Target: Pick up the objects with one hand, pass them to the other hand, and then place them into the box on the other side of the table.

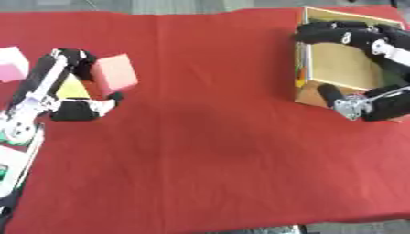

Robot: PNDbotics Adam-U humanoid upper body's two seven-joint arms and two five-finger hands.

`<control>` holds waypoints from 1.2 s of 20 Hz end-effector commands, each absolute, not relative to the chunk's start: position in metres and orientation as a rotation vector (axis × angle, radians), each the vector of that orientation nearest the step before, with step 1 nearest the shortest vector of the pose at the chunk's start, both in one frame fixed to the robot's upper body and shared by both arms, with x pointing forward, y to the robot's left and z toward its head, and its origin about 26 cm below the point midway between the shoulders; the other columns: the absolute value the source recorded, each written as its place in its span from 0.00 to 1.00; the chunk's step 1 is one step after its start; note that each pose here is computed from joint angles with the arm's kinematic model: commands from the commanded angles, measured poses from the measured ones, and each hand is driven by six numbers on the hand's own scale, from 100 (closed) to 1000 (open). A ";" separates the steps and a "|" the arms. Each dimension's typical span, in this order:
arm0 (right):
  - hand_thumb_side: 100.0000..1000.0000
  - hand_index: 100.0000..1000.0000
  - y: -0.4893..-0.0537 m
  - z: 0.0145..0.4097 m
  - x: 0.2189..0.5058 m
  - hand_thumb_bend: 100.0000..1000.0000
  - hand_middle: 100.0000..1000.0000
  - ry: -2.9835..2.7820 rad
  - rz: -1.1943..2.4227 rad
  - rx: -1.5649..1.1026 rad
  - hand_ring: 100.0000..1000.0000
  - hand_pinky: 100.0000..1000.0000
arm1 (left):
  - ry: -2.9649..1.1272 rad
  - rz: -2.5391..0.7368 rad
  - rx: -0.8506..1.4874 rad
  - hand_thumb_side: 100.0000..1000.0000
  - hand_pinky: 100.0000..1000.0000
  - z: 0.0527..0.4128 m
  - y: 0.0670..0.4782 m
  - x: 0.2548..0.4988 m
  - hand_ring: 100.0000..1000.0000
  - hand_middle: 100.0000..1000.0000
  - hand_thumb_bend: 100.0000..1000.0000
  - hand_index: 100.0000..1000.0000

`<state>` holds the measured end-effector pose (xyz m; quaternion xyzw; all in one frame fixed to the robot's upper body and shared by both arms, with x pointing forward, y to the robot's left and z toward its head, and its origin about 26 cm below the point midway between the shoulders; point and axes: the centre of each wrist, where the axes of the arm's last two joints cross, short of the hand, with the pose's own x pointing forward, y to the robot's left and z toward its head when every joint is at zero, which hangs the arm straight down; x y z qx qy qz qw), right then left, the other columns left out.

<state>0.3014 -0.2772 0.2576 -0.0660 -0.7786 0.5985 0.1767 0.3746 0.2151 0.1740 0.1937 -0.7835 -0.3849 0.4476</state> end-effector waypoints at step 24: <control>0.18 0.91 -0.237 0.295 0.303 0.23 0.80 -2.128 1.846 -0.441 1.00 0.90 | -2.213 -1.068 0.302 0.00 0.57 0.195 0.112 0.381 0.47 0.31 0.00 0.43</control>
